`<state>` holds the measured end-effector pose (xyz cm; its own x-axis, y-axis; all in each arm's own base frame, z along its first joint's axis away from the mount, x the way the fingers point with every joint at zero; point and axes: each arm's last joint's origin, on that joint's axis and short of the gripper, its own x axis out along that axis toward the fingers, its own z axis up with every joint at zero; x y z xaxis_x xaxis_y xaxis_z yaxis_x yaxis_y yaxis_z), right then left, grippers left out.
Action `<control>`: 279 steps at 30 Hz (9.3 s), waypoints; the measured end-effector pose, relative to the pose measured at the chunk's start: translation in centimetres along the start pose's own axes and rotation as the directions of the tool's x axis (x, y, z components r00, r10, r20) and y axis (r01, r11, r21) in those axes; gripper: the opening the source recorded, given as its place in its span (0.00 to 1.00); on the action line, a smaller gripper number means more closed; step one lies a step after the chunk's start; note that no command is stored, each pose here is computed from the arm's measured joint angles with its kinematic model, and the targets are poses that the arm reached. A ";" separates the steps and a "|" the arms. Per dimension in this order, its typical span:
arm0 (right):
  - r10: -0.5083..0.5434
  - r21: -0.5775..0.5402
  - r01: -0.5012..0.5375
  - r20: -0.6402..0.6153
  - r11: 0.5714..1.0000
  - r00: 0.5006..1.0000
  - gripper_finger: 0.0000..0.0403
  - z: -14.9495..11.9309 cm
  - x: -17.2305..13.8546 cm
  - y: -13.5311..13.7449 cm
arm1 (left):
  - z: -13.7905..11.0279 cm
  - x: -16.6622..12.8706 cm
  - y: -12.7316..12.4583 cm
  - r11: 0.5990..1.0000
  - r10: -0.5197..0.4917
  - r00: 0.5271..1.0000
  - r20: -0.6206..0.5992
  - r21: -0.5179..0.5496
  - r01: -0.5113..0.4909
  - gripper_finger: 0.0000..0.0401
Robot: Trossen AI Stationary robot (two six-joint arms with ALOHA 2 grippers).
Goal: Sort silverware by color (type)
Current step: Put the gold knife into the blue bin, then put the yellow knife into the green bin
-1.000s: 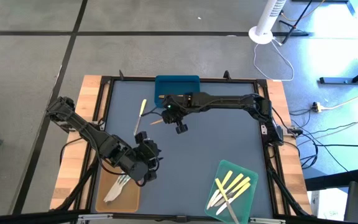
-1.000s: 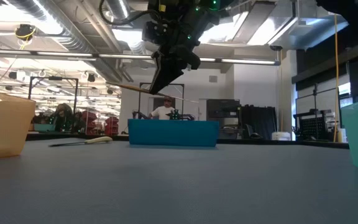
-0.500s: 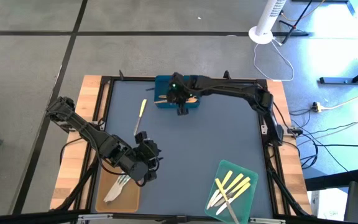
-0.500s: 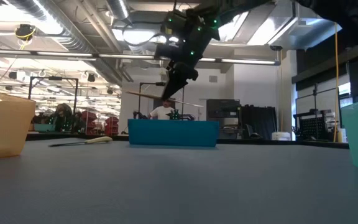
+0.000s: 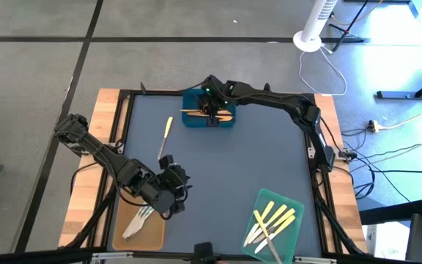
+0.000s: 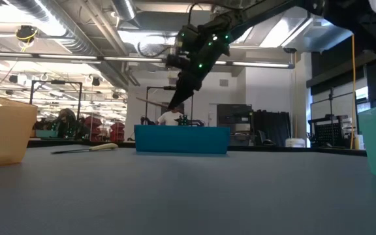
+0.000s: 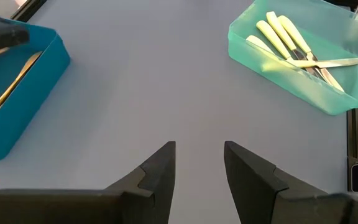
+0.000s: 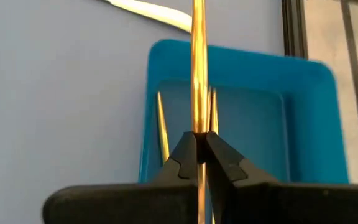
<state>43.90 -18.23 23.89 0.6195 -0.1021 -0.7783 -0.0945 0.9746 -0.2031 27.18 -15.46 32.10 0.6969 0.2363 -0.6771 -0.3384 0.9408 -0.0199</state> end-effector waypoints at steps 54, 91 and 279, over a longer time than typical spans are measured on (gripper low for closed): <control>-0.135 0.402 0.188 -0.156 0.896 0.978 0.00 -3.5 4.7 -2.2 | 0.0 0.0 0.0 1.000 0.005 1.000 0.004 0.004 -0.005 0.33; -0.136 0.402 0.189 -0.156 0.896 0.978 0.44 -3.5 4.7 -2.2 | 0.0 0.0 0.0 1.000 0.006 1.000 0.005 0.004 -0.006 0.33; 0.051 0.145 -0.069 0.120 0.987 0.991 0.44 -6.7 -19.1 28.3 | -11.7 15.6 27.0 0.611 0.423 0.786 -0.451 -0.499 -0.615 0.17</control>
<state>24.21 9.96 29.07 0.7029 -0.0273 -0.7108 -0.0226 0.9979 -0.0607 21.53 10.83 12.38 0.1196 0.4736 -0.8726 -0.9505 0.3084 0.0371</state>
